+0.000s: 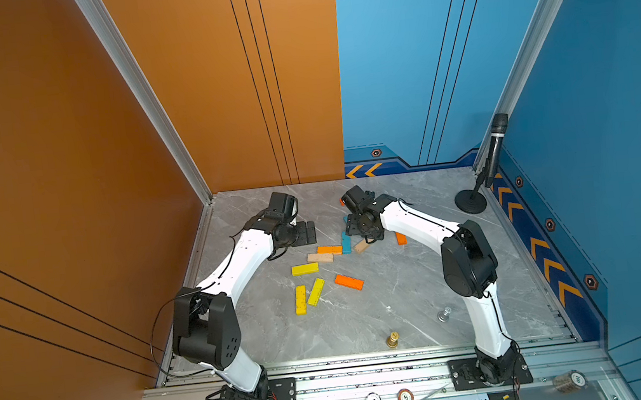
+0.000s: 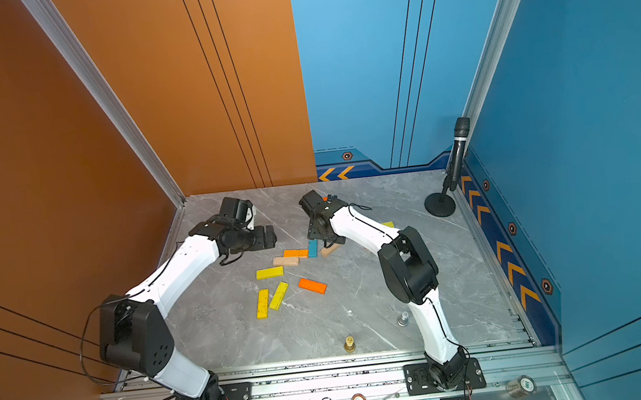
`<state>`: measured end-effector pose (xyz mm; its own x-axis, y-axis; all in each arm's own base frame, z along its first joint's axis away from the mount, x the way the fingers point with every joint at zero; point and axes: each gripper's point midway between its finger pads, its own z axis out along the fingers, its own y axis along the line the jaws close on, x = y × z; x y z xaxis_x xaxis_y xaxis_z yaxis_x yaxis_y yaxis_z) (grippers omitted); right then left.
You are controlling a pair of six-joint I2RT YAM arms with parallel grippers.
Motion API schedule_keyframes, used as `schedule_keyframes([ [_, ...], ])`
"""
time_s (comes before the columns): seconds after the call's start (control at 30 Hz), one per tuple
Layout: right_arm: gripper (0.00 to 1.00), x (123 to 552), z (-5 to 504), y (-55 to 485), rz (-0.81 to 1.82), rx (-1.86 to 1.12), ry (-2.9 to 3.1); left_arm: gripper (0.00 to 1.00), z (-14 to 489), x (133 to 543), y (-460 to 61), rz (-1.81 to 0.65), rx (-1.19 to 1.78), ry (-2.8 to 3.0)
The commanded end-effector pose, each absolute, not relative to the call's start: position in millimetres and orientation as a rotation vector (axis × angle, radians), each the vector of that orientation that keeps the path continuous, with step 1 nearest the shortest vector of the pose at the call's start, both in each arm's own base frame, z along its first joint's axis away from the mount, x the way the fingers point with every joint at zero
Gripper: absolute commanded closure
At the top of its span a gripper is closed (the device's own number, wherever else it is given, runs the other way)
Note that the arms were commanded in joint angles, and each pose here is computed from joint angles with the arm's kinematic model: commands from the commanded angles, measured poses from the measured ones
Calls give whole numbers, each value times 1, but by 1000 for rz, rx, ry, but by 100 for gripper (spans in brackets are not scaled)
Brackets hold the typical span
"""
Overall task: Assemble the number 6 with building blocks
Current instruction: Pick up the building block from the center of the board.
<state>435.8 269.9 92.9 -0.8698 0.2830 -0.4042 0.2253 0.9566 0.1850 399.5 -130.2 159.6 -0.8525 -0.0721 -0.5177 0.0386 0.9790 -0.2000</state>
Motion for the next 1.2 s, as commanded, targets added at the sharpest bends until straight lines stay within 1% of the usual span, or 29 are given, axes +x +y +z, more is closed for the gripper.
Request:
schedule_keyframes([
  [0.0,25,432,57,264,119,503,2713,1,172,397,-121,-262,-63,2549],
  [0.17,30,429,38,261,85,537,2739,1,172,398,-119,-274,-77,2548],
  [0.37,32,428,21,260,69,575,2762,1,174,398,-119,-290,-83,2545],
  [0.4,35,429,20,260,68,581,2763,1,175,398,-119,-292,-84,2542],
  [0.47,37,428,15,258,65,597,2772,1,175,397,-119,-289,-84,2543],
  [0.5,41,428,13,258,67,598,2779,2,175,398,-118,-288,-86,2541],
  [0.63,45,424,9,259,84,552,2819,2,176,398,-116,-289,-90,2540],
  [0.77,53,419,10,259,70,419,2864,2,175,398,-116,-292,-94,2540],
  [0.9,62,413,16,258,46,205,2923,1,175,398,-116,-300,-97,2540],
  [0.97,70,410,24,258,40,65,2949,2,176,399,-116,-305,-99,2538],
  [1.07,71,408,45,249,-17,-141,2937,2,175,399,-116,-302,-100,2539],
  [1.17,71,402,66,237,-36,-270,2922,1,175,398,-116,-306,-99,2539],
])
